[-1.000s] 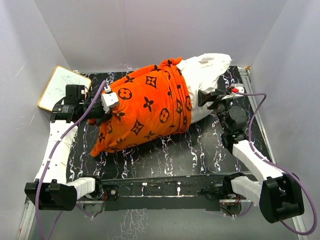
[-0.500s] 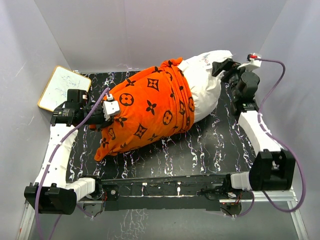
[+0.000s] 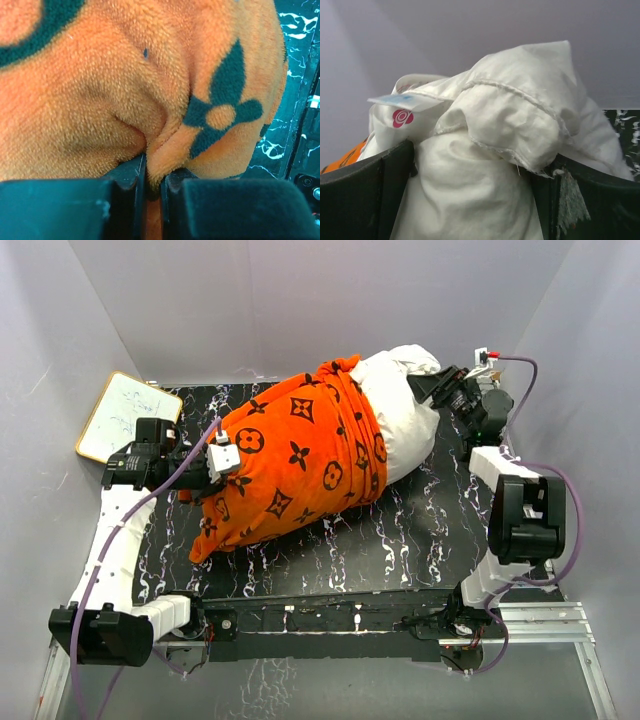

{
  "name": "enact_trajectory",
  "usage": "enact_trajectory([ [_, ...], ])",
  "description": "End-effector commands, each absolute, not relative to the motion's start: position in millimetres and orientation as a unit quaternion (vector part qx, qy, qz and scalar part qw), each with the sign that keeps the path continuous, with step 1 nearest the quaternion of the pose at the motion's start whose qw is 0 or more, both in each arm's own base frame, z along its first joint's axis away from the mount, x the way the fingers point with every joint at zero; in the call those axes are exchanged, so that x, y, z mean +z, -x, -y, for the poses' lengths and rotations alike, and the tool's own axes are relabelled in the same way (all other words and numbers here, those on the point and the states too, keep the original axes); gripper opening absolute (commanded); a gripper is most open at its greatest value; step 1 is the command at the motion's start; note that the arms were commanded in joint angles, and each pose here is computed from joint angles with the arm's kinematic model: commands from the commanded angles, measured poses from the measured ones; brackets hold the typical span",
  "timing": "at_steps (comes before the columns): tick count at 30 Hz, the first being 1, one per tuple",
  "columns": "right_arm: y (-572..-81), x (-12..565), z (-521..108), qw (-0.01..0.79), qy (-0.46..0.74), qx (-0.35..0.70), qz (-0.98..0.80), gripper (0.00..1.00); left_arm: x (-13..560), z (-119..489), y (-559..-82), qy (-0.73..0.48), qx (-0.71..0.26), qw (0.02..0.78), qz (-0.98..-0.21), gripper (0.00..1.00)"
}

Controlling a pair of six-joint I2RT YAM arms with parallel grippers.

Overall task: Remove the pillowcase from the pillow
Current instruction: Remove the pillow from the pillowcase.

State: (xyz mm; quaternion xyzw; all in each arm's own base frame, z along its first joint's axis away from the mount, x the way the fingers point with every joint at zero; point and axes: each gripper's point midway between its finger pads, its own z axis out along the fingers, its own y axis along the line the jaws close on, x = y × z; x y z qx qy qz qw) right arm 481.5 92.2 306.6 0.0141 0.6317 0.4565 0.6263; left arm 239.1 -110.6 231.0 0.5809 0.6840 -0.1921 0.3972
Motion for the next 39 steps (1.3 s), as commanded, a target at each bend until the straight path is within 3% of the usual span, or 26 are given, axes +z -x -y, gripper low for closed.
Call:
enact_trajectory([
  [1, -404, 335, -150, 0.574, 0.187, 0.575, -0.552, 0.98, 221, 118, -223, -0.579, -0.236, 0.357, -0.694, 0.00],
  [2, -400, 333, -155, 0.569, 0.198, 0.576, -0.553, 0.93, 223, 118, -225, -0.580, -0.234, 0.359, -0.693, 0.00],
  [4, -403, 326, -163, 0.556, 0.210, 0.571, -0.567, 0.67, 227, 118, -229, -0.580, -0.229, 0.362, -0.693, 0.00],
  [6, -418, 312, -165, 0.538, 0.186, 0.556, -0.605, 0.26, 231, 117, -233, -0.581, -0.223, 0.366, -0.692, 0.00],
  [7, -428, 306, -162, 0.546, 0.178, 0.532, -0.622, 0.11, 233, 117, -235, -0.580, -0.220, 0.369, -0.692, 0.00],
  [8, -441, 300, -155, 0.559, 0.155, 0.497, -0.645, 0.08, 237, 116, -237, -0.578, -0.215, 0.372, -0.694, 0.00],
  [11, -464, 298, -134, 0.610, 0.104, 0.377, -0.689, 0.08, 247, 112, -240, -0.574, -0.199, 0.378, -0.699, 0.00],
  [14, -486, 307, -72, 0.661, -0.008, 0.210, -0.721, 0.08, 264, 107, -246, -0.558, -0.173, 0.391, -0.711, 0.00],
  [18, -468, 333, -9, 0.715, -0.119, 0.081, -0.684, 0.08, 276, 89, -261, -0.532, -0.115, 0.395, -0.740, 0.00],
  [22, -448, 342, 17, 0.742, -0.158, 0.030, -0.651, 0.08, 277, 69, -269, -0.512, -0.059, 0.390, -0.763, 0.00],
  [29, -439, 301, 42, 0.698, -0.202, -0.038, -0.686, 0.08, 292, 36, -279, -0.468, 0.041, 0.403, -0.786, 0.00],
  [39, -414, 233, 74, 0.649, -0.274, -0.044, -0.708, 0.08, 348, -38, -318, -0.333, 0.242, 0.493, -0.767, 0.00],
])
